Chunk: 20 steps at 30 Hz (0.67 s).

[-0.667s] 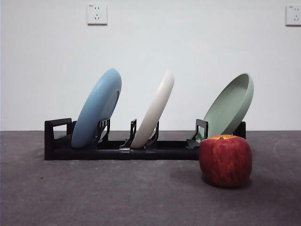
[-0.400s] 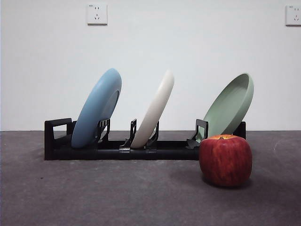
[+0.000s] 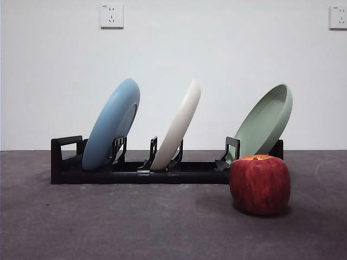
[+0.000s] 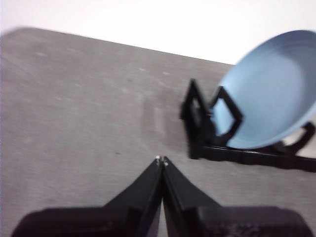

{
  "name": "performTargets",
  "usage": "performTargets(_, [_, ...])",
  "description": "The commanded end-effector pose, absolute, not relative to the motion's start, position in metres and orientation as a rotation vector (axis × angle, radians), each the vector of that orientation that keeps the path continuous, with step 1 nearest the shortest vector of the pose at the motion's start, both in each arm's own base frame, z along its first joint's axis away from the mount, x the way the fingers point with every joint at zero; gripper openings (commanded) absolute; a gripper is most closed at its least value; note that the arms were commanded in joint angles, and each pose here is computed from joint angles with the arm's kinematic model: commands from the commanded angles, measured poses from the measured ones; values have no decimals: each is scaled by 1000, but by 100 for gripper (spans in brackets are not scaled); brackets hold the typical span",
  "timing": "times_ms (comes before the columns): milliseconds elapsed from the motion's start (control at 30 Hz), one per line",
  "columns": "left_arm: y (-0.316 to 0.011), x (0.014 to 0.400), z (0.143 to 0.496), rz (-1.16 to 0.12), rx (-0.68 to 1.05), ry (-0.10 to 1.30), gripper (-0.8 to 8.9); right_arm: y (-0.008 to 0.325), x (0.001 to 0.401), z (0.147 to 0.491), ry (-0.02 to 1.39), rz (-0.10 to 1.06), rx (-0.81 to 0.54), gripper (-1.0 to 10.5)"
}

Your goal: Take the blue plate from the plate rack,put the plate on the table,take the apple from the table,put the apple in the plate

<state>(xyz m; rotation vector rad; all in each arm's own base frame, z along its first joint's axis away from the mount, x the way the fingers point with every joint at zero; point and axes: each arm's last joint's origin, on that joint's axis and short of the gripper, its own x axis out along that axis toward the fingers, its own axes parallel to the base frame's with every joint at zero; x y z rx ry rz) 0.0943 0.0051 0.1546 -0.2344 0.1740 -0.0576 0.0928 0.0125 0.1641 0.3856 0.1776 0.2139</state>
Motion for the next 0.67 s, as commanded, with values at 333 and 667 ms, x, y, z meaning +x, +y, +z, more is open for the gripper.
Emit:
performTargets(333, [1,84,229,-135,-377,190,-8,13,93,252,246,201,400,-9])
performTargets(667, [1,113,297,-257,-317,286,-8,17,121,326,382,267,253,-1])
